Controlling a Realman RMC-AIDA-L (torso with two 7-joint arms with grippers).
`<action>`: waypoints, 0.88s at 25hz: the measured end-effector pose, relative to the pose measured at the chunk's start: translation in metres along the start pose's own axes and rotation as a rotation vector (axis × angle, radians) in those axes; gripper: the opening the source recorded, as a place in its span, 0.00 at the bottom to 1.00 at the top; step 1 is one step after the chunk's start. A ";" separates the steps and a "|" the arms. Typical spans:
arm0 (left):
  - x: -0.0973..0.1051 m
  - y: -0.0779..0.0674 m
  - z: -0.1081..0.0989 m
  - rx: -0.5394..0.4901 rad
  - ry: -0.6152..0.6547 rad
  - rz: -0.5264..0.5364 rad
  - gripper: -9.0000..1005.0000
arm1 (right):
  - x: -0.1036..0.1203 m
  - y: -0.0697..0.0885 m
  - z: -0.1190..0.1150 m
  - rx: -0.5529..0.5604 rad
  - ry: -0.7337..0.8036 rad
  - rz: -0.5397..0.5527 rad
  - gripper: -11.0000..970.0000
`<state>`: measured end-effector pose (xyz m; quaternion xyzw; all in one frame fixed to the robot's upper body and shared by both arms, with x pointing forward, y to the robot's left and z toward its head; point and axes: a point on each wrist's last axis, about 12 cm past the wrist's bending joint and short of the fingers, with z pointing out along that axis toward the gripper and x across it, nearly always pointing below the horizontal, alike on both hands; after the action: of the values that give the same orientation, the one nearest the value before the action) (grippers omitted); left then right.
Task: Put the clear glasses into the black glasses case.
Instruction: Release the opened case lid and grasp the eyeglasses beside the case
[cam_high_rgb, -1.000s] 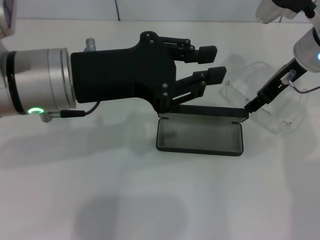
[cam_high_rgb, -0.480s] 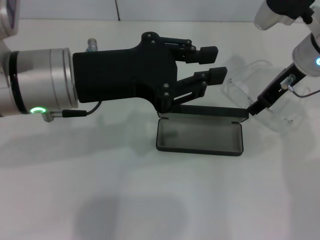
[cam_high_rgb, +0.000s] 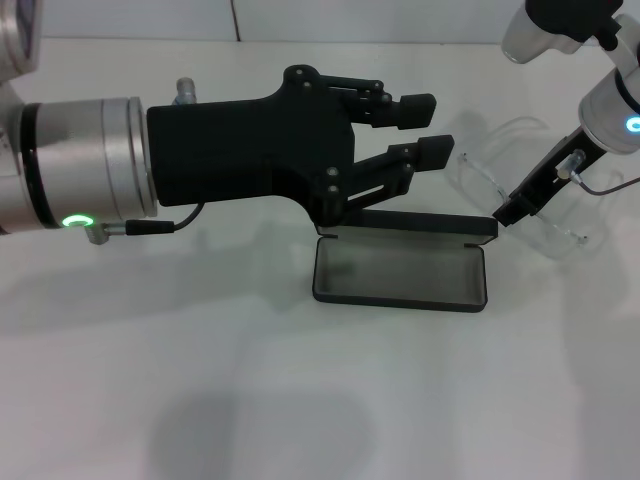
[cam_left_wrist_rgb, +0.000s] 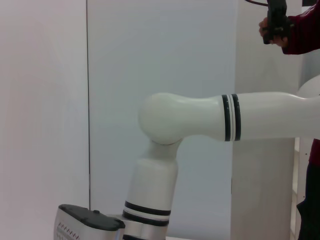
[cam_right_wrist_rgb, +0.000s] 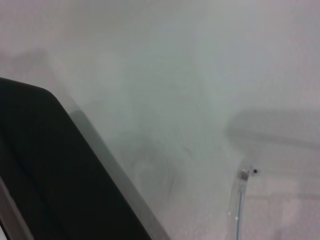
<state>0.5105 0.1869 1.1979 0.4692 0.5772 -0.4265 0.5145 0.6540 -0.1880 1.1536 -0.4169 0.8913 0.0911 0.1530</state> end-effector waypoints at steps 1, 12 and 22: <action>0.000 0.000 0.000 0.000 0.000 -0.001 0.32 | 0.000 0.000 0.000 0.000 -0.001 0.000 0.39; 0.002 0.001 -0.001 -0.003 0.001 -0.006 0.32 | 0.001 0.000 0.001 0.000 -0.006 0.004 0.27; 0.004 0.000 -0.002 -0.008 0.002 -0.004 0.32 | 0.008 -0.002 0.002 0.004 -0.006 0.005 0.15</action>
<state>0.5104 0.1890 1.1945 0.4665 0.5803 -0.4250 0.5148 0.6514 -0.1946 1.1491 -0.4140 0.8921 0.0913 0.1564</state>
